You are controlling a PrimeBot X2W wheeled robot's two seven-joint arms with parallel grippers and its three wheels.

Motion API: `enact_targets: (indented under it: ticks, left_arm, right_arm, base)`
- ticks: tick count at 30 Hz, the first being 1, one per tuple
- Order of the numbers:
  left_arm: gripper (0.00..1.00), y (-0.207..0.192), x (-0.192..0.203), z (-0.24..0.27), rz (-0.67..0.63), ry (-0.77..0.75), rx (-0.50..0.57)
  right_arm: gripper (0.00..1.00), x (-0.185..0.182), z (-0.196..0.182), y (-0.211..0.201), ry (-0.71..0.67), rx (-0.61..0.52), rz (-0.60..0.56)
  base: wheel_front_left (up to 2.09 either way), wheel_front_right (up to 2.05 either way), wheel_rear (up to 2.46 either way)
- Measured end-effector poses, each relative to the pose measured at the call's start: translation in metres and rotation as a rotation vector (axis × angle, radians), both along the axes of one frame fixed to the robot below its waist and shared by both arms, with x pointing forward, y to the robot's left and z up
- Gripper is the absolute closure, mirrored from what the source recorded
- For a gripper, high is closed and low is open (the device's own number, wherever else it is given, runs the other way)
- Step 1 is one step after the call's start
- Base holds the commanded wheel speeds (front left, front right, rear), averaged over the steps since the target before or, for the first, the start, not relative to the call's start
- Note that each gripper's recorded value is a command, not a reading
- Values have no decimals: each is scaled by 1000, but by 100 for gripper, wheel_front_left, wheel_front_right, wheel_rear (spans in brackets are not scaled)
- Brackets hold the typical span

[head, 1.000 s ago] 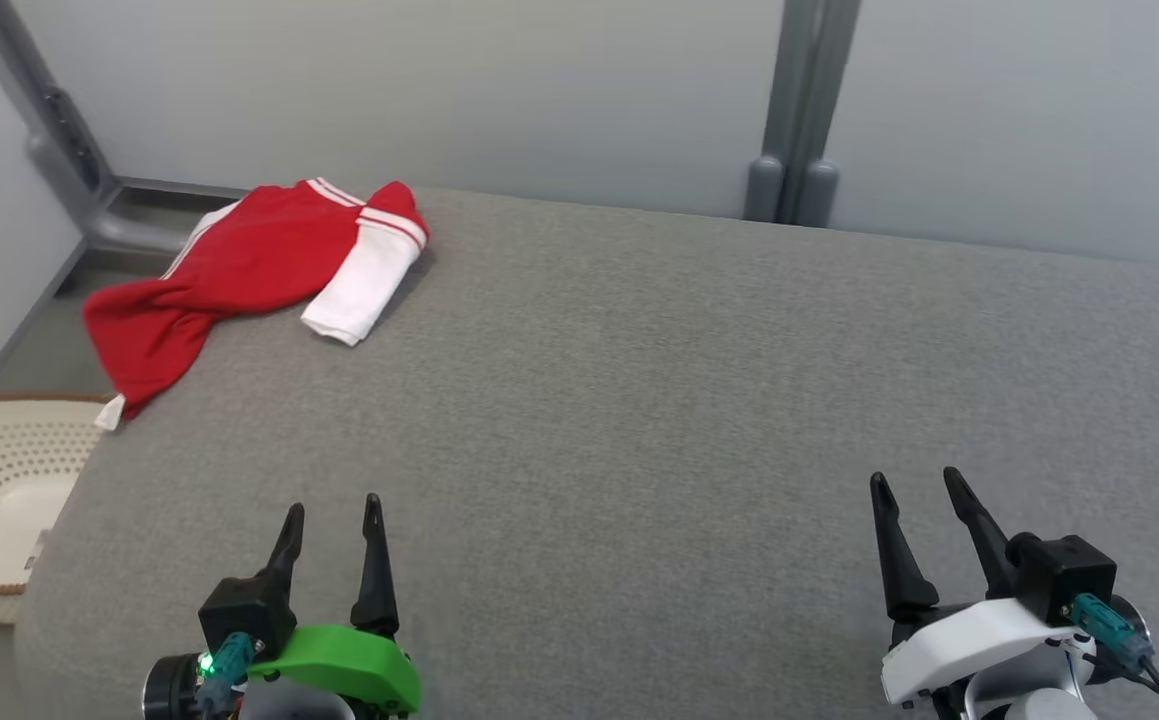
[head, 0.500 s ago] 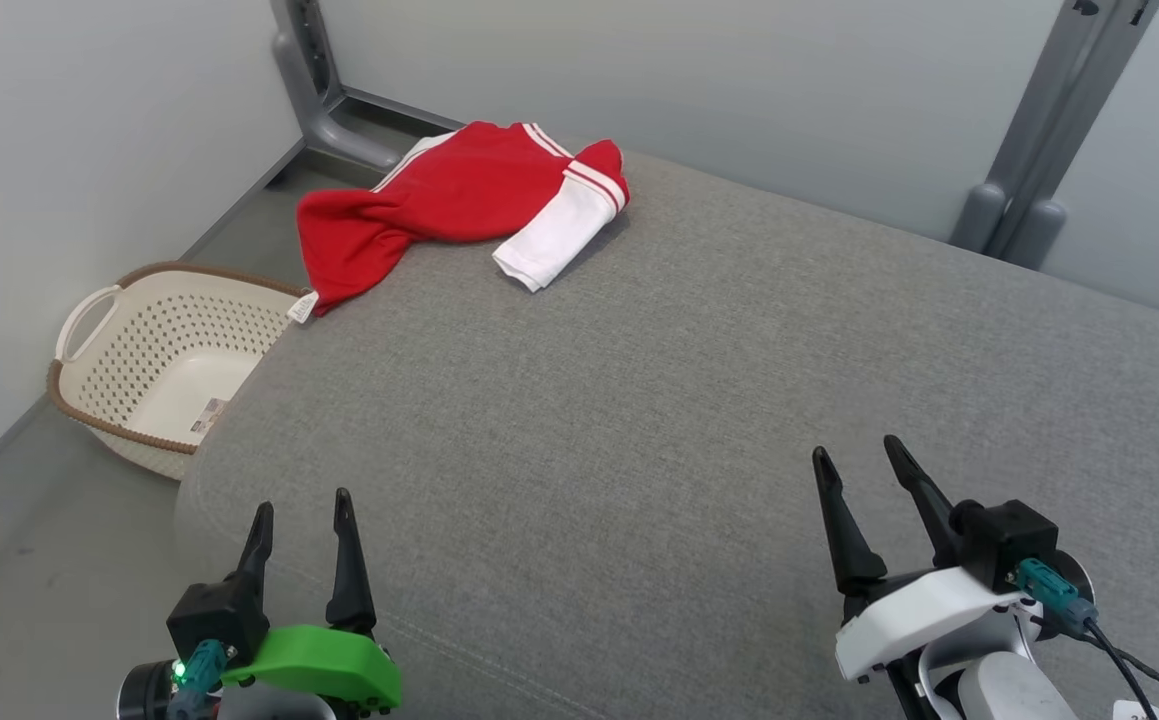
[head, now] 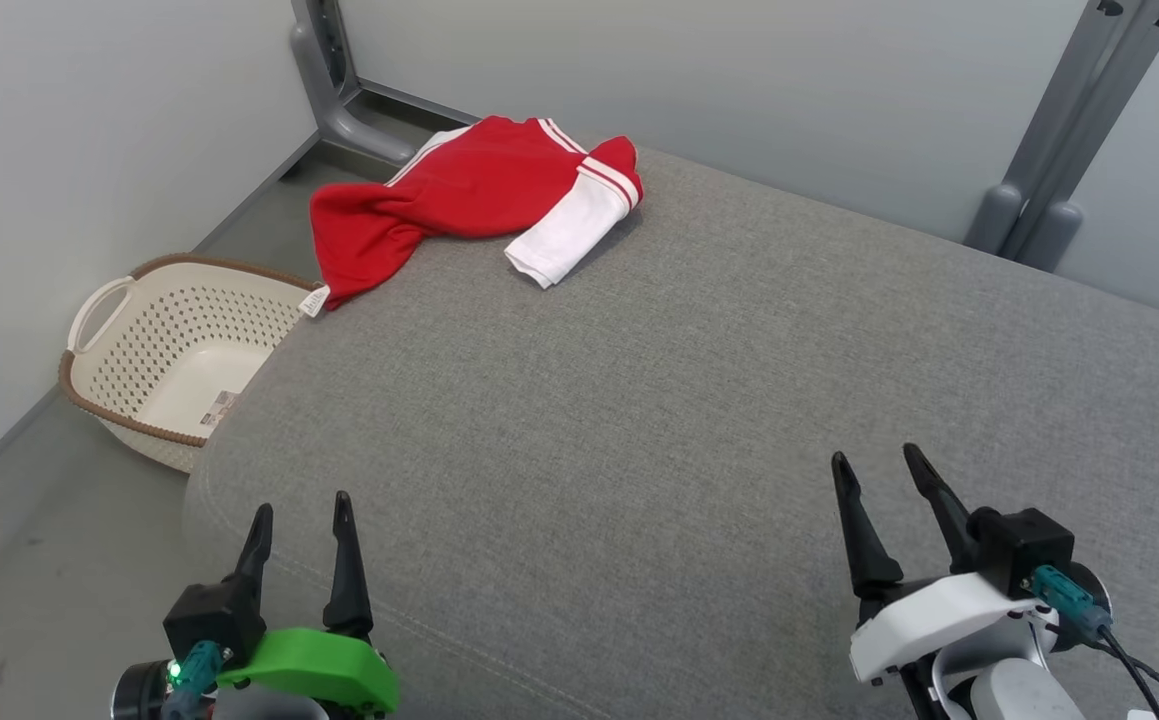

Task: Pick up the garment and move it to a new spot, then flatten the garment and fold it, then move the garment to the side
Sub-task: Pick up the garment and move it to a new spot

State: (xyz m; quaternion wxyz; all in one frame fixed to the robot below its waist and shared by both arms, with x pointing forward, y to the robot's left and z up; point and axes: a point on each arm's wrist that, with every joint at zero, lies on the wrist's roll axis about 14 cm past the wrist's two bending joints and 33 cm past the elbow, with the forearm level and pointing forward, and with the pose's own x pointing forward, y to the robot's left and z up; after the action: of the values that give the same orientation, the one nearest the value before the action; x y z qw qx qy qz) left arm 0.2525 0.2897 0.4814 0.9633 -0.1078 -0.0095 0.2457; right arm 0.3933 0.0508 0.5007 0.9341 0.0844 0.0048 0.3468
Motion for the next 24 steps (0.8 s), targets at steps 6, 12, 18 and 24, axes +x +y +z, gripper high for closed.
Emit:
enact_targets:
  ticks: [6,12,18,24]
  left_arm:
    - [0,26,14,35,-1,-57,79]
    - [0,61,67,125,-70,-133,335]
    - [0,68,145,190,-186,-89,497]
    - [0,69,227,195,-271,31,421]
  right_arm:
    - [0,11,13,-11,-48,2,-40]
    - [0,38,40,-24,-135,3,-100]
    - [0,60,42,-60,-152,-37,-202]
    - [0,77,39,-102,-152,-65,-315]
  base:
    - [0,0,0]
    - [0,0,0]
    - [0,0,0]
    - [0,0,0]
